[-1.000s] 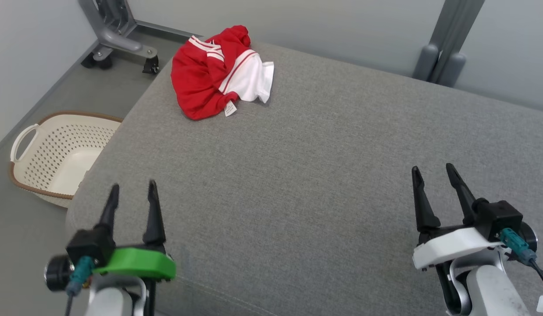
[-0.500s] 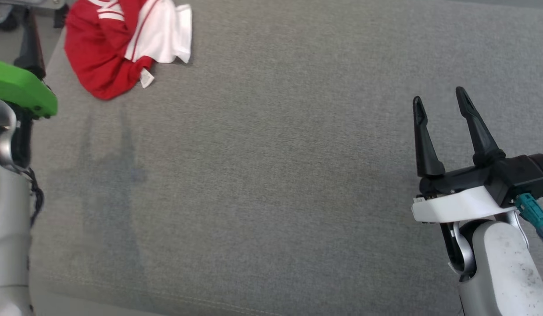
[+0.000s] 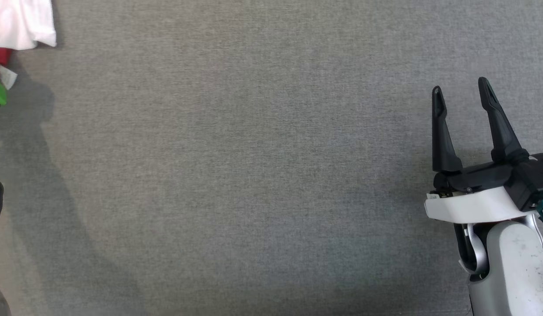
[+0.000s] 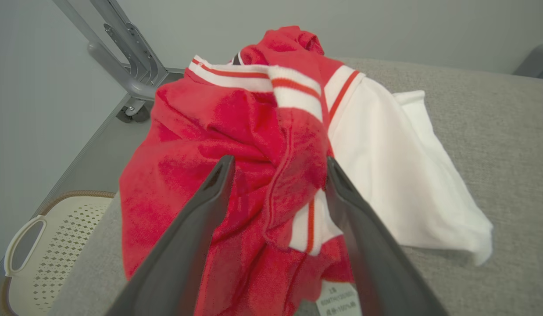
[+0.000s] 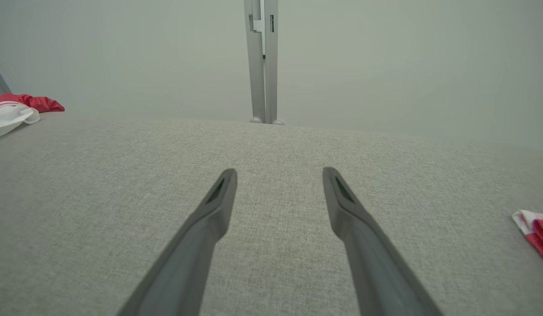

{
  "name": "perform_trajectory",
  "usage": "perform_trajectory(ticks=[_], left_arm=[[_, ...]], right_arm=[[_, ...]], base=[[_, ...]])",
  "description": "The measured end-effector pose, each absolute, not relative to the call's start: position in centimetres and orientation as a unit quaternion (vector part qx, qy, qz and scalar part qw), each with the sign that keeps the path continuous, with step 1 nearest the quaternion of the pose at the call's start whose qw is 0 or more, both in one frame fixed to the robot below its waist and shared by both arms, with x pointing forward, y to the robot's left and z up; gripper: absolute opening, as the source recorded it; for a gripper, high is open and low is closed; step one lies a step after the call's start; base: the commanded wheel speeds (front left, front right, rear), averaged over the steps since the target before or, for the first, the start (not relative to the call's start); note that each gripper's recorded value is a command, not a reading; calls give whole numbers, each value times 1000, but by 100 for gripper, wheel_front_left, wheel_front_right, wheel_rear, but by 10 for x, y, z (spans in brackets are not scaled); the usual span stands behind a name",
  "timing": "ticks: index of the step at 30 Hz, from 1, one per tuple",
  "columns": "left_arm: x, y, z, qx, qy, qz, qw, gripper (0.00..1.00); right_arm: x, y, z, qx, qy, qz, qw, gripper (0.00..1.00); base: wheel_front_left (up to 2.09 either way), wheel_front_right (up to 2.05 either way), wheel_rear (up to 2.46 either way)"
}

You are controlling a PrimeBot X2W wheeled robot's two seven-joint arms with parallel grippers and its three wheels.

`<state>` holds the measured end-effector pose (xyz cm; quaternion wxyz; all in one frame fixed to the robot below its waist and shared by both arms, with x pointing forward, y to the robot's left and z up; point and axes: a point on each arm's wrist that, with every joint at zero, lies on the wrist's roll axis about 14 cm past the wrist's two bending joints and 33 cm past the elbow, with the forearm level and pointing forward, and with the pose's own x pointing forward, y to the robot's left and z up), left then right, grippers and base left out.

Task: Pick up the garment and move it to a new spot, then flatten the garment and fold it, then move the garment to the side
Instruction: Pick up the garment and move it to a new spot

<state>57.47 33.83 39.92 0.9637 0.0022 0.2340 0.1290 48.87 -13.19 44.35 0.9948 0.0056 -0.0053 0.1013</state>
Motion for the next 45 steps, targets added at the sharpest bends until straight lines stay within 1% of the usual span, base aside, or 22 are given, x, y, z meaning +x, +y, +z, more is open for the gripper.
perform_trajectory(ticks=[3,4,5,6,7,8,15,21,26,31,35,38,42,45], left_arm=[[580,326,373,-1,252,121,960,100],[582,323,369,-1,253,118,960,91],[584,320,366,-1,251,115,961,50],[586,317,365,0,246,112,963,36],[588,316,366,2,241,110,964,20],[589,314,369,5,234,107,966,0],[593,310,409,24,183,89,979,0],[590,311,478,52,116,72,989,0],[588,287,545,73,47,27,996,0],[582,222,623,86,-39,-52,994,0],[563,152,679,72,-104,-131,983,0],[542,96,719,50,-153,-198,967,0],[509,26,768,10,-213,-287,934,0],[486,-17,793,-15,-240,-344,908,0]], right_arm=[[485,-144,432,1,9,87,996,100],[484,-146,430,-1,13,84,996,100],[483,-149,428,-2,16,82,997,100],[482,-150,427,-3,18,80,997,100],[481,-151,426,-4,19,79,997,100],[480,-150,427,-3,19,80,997,100],[473,-148,441,6,8,82,997,100],[459,-146,464,23,-11,83,996,100],[441,-152,482,35,-25,72,996,100],[418,-167,502,43,-44,50,997,100],[401,-182,521,43,-69,29,996,100],[389,-193,535,42,-89,14,995,100],[373,-209,545,41,-103,-10,994,100],[363,-221,550,43,-111,-28,993,100]], base=[[0,0,0],[0,0,0],[0,0,0],[0,0,0],[0,0,0],[0,0,0],[0,0,0],[0,0,0],[0,0,0],[0,0,0],[0,0,0],[0,0,0],[0,0,0],[0,0,0]])
